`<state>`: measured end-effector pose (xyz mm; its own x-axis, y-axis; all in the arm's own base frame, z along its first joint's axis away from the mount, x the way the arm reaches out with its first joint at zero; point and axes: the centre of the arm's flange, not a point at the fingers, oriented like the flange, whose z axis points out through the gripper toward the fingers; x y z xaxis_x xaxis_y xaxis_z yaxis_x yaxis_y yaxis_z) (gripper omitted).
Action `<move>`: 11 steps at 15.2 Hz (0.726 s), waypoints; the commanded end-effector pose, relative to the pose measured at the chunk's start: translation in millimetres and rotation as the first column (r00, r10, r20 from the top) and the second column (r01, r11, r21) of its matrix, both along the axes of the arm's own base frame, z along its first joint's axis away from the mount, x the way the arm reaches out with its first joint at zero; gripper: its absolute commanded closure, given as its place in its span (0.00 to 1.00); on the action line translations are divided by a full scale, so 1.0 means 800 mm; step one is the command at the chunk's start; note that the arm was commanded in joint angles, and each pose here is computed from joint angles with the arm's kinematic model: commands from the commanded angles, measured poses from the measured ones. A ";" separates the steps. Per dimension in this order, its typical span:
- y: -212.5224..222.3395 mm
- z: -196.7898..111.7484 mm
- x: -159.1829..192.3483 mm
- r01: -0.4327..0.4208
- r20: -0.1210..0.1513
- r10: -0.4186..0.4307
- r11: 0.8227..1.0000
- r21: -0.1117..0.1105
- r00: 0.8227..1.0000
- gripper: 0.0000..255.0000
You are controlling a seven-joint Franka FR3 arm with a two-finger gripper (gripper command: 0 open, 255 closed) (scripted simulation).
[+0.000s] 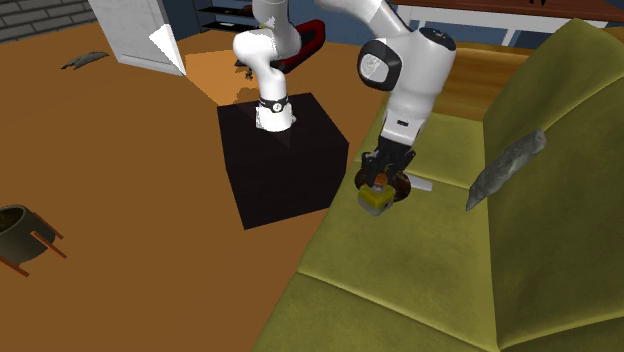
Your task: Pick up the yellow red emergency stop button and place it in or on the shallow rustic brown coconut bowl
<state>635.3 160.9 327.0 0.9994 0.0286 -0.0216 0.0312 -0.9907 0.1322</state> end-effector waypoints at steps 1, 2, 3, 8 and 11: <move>0.018 0.007 -0.022 0.000 0.001 0.000 1.000 0.000 1.000 1.00; 0.029 0.010 -0.034 0.000 0.001 0.000 1.000 0.000 1.000 1.00; 0.040 0.013 -0.046 0.000 0.001 0.000 1.000 0.000 1.000 1.00; 0.094 0.029 -0.106 0.000 0.001 0.000 1.000 0.000 1.000 1.00; 0.126 0.039 -0.142 0.000 0.001 0.000 1.000 0.000 1.000 1.00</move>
<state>531.4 255.2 356.4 0.9993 0.0296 -0.0214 0.0322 -0.9907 0.1321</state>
